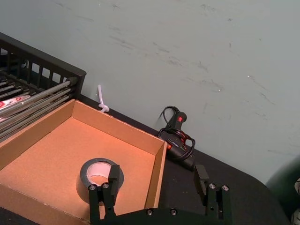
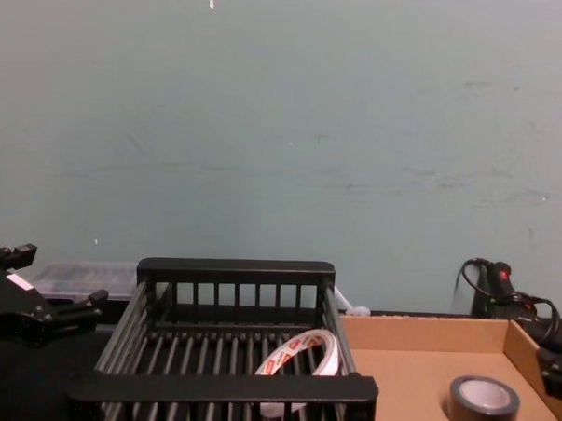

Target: Pick up the white tape and place it into the black box , Pick up the silver tape and place it into the brown box.

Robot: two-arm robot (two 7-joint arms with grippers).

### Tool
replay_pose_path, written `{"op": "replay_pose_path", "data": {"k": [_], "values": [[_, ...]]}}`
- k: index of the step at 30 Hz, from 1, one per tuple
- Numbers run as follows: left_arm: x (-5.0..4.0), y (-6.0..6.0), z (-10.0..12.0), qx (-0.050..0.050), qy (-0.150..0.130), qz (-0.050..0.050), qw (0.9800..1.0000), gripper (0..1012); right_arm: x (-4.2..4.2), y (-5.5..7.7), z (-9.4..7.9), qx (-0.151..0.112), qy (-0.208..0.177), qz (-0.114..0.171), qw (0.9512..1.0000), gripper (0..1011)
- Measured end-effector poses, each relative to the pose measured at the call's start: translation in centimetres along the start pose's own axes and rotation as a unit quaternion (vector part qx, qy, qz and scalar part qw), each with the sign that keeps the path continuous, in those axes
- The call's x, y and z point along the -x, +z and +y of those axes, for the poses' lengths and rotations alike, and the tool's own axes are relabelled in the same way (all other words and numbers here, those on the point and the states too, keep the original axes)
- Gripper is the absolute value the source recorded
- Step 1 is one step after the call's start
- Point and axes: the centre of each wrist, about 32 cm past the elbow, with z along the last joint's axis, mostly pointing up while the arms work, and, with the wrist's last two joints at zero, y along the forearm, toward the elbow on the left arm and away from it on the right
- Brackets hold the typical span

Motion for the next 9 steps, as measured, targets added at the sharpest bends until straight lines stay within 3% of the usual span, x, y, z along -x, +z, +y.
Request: {"op": "replay_pose_path", "data": {"k": [9], "values": [[0.00, 0.00, 0.00, 0.000, 0.000, 0.000, 1.0000, 1001, 0.00, 0.00, 0.00, 0.000, 0.000, 0.000, 1.0000, 1002]]}}
